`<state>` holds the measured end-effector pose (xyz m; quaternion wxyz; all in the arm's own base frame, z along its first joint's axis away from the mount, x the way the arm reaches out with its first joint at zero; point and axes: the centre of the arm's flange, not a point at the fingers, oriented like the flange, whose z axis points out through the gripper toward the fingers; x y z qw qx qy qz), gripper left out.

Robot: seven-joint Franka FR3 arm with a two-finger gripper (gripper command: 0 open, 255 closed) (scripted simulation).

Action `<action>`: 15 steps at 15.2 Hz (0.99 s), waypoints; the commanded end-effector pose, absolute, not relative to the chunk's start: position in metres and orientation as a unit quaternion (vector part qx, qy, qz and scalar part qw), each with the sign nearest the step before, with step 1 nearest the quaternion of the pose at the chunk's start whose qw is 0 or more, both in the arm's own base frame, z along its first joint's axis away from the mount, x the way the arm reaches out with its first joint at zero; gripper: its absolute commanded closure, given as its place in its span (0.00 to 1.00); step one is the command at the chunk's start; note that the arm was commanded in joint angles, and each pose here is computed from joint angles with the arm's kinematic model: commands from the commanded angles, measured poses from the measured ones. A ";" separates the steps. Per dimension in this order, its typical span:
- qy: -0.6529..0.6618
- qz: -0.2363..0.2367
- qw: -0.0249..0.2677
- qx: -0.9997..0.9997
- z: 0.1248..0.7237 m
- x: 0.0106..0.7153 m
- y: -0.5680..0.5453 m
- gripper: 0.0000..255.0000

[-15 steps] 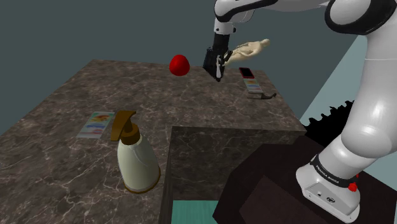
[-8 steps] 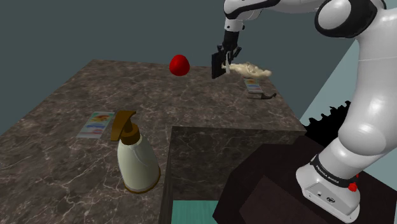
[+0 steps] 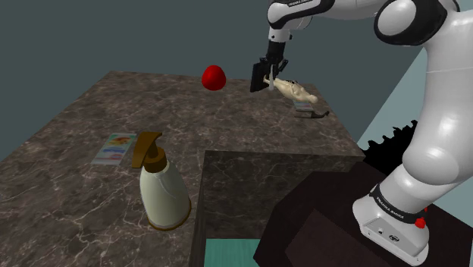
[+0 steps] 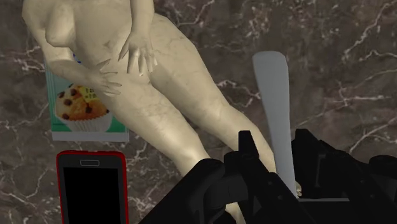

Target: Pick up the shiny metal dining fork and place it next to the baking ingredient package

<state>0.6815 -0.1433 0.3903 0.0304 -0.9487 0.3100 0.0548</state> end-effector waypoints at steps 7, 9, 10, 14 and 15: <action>0.311 0.067 0.028 -0.948 0.331 0.682 -0.145 1.00; 0.311 0.067 0.028 -0.948 0.323 0.682 -0.145 1.00; 0.311 0.067 0.028 -0.948 0.323 0.682 -0.145 1.00; 0.311 0.067 0.028 -0.948 0.323 0.682 -0.145 1.00; 0.311 0.067 0.028 -0.948 0.323 0.682 -0.145 1.00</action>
